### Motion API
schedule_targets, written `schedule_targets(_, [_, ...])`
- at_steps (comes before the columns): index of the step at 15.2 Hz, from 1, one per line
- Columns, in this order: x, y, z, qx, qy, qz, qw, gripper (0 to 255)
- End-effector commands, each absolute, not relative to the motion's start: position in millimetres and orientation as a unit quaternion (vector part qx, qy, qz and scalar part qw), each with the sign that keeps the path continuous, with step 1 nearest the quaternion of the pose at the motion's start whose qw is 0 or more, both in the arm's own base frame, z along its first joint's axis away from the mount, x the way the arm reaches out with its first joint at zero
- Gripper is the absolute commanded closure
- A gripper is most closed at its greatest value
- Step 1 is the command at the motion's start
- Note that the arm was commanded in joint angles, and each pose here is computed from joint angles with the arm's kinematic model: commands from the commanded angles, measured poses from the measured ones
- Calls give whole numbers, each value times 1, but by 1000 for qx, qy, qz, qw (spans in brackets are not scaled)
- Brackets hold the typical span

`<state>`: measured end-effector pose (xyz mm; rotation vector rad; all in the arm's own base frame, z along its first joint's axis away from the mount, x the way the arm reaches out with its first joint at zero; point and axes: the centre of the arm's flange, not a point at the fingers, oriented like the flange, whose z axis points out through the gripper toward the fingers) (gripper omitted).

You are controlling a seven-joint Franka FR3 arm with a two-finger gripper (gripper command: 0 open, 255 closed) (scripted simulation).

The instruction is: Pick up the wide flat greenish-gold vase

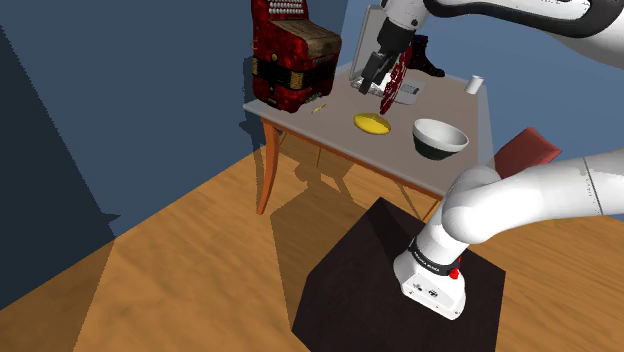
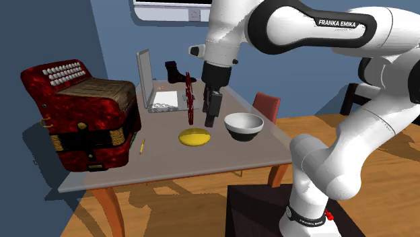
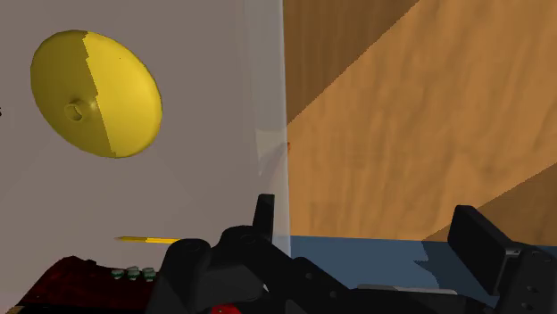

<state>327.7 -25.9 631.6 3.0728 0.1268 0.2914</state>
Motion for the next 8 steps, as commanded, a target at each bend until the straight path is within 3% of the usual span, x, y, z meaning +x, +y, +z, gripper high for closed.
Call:
schedule_targets(1, [328,-26,632,994,41,94,26,0])
schedule_targets(8, [357,-109,597,996,29,77,20,0])
